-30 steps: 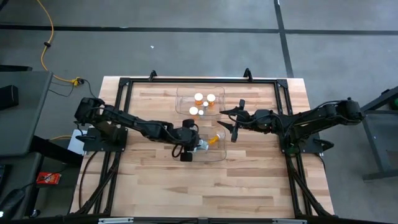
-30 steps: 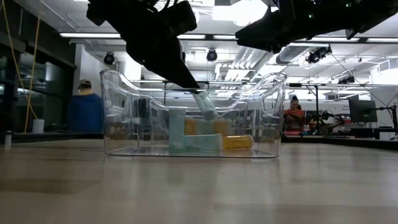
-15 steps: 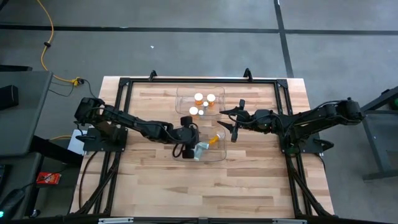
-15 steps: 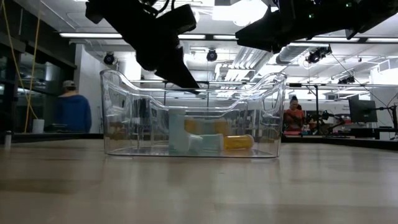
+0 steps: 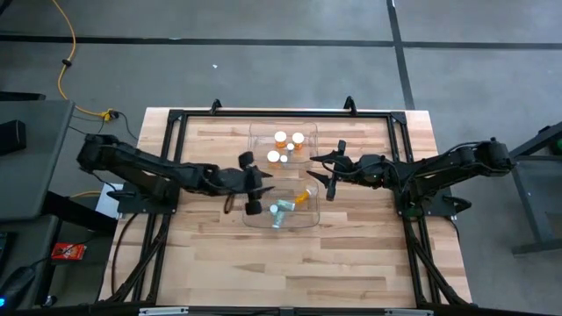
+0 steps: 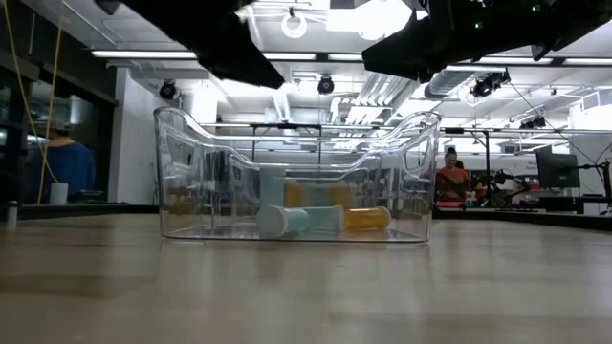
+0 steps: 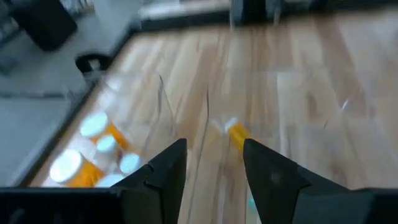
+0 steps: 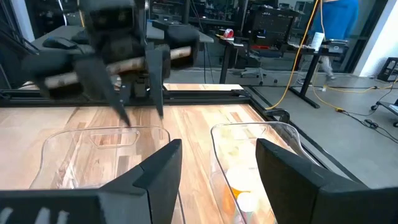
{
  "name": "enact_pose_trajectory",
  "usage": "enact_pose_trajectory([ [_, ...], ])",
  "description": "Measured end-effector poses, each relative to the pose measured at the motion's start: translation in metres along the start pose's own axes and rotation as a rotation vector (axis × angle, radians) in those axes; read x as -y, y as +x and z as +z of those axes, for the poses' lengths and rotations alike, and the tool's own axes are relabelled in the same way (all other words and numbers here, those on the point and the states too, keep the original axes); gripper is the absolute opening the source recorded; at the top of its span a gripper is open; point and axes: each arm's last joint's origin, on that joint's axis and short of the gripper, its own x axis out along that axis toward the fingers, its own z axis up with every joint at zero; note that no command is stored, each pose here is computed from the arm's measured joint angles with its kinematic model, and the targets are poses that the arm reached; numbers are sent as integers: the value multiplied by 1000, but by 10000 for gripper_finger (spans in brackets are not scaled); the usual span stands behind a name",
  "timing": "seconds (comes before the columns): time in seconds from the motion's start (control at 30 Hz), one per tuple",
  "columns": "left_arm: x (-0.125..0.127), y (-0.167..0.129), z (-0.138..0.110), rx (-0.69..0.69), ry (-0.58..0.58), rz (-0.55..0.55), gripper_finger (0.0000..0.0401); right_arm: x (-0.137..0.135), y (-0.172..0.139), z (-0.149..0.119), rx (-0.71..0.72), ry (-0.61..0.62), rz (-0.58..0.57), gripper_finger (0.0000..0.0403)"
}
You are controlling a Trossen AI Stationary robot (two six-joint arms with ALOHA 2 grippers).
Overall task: Pick and place medicine bottles into bin by pill shape (circle, oval)
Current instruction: Return to Home Position
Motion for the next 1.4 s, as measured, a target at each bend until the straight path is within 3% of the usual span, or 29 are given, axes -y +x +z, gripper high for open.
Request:
enact_pose_trajectory([
  [0.13, -9, -23, -6, 143, -25, -19, 138, 0, 0, 0, 0, 0, 0, 197],
  [0.33, -22, -57, -18, 252, -56, -92, 133, 0, 0, 0, 4, 1, 0, 197],
  [0.57, -44, -95, -46, 380, -127, -52, 132, 0, 0, 1, 8, 2, -1, 197],
  [0.8, -57, -125, -67, 543, -188, -81, 132, 0, 0, 1, 8, 2, -1, 197],
  [1.1, -61, -145, -82, 708, -218, -121, 132, 0, 0, 1, 8, 3, -1, 197],
  [1.4, -63, -153, -80, 800, -223, -170, 132, 0, 0, 1, 8, 3, -1, 197],
])
